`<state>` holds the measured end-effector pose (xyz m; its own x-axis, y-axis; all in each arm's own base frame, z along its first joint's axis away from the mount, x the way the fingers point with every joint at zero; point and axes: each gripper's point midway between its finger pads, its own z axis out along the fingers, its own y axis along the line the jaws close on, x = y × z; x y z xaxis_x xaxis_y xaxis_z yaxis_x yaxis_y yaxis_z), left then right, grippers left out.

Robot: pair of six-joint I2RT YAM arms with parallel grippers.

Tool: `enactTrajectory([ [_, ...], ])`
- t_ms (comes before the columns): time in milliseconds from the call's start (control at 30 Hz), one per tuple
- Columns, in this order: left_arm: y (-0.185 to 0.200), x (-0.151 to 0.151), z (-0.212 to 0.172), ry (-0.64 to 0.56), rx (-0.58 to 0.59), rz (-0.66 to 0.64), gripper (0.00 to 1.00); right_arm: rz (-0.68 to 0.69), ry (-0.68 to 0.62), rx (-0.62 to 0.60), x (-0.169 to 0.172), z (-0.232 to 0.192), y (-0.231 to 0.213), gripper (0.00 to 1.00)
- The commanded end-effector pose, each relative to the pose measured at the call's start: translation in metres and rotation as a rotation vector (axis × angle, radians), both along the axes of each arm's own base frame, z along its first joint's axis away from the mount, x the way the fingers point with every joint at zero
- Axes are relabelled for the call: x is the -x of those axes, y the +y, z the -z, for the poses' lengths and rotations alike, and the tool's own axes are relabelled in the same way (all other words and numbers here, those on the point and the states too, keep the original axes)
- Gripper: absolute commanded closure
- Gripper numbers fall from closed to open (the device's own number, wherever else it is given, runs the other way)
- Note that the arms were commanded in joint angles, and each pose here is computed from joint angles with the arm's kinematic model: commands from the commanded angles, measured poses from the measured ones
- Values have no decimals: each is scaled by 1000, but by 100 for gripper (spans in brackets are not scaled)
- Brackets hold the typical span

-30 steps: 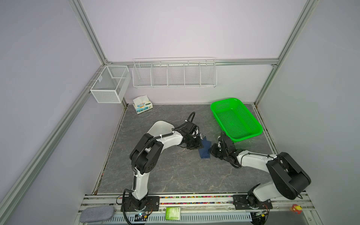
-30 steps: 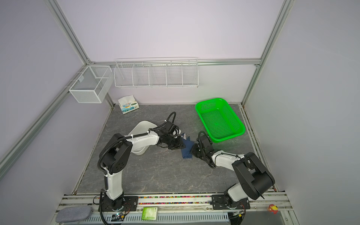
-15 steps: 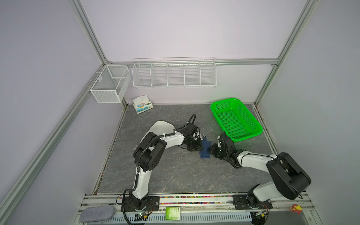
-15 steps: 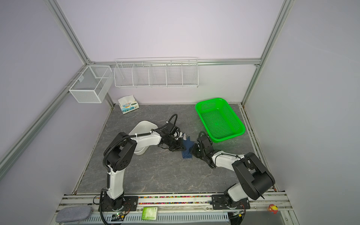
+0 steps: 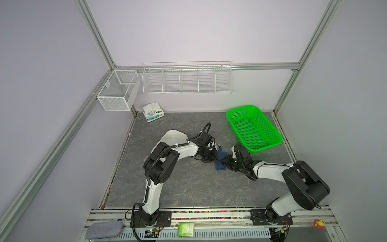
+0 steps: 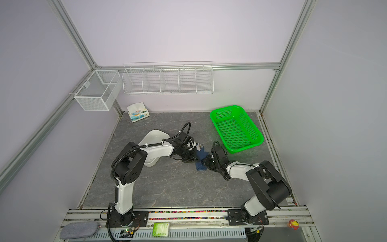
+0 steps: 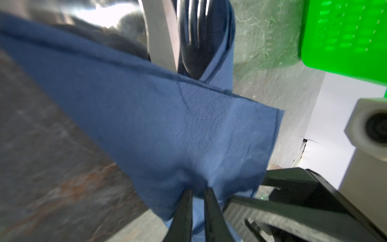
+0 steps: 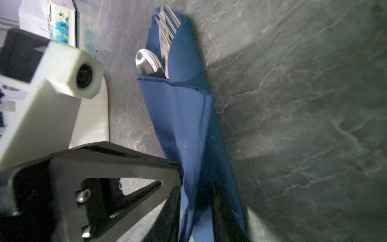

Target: Place the utensils on the paper napkin and roll it up

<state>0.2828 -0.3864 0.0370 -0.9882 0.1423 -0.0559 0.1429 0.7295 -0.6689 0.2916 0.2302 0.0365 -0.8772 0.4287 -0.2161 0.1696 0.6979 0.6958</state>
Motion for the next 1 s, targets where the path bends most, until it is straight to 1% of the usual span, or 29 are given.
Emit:
enactTrajectory([
  [0, -7, 1, 0, -2, 9, 15, 86, -11, -13, -13, -5, -5, 6, 79],
  [67, -6, 1, -3, -11, 8, 13, 86, -3, -16, -2, -5, -4, 4, 87],
  [167, -3, -1, -12, -39, 0, 3, 84, 11, -27, 10, -4, -5, -2, 92],
  [333, 13, -14, -33, -107, -2, -63, 75, 31, -46, -2, -4, -11, -7, 93],
  [467, 27, -22, -33, -111, -9, -109, 68, 53, -17, 1, -3, -4, -12, 93],
  [700, 35, -25, -26, -93, -25, -138, 64, 108, 64, 28, 5, 20, -25, 93],
  [967, 31, -25, -22, -71, -11, -141, 61, 136, 97, 49, 13, 31, -34, 94],
])
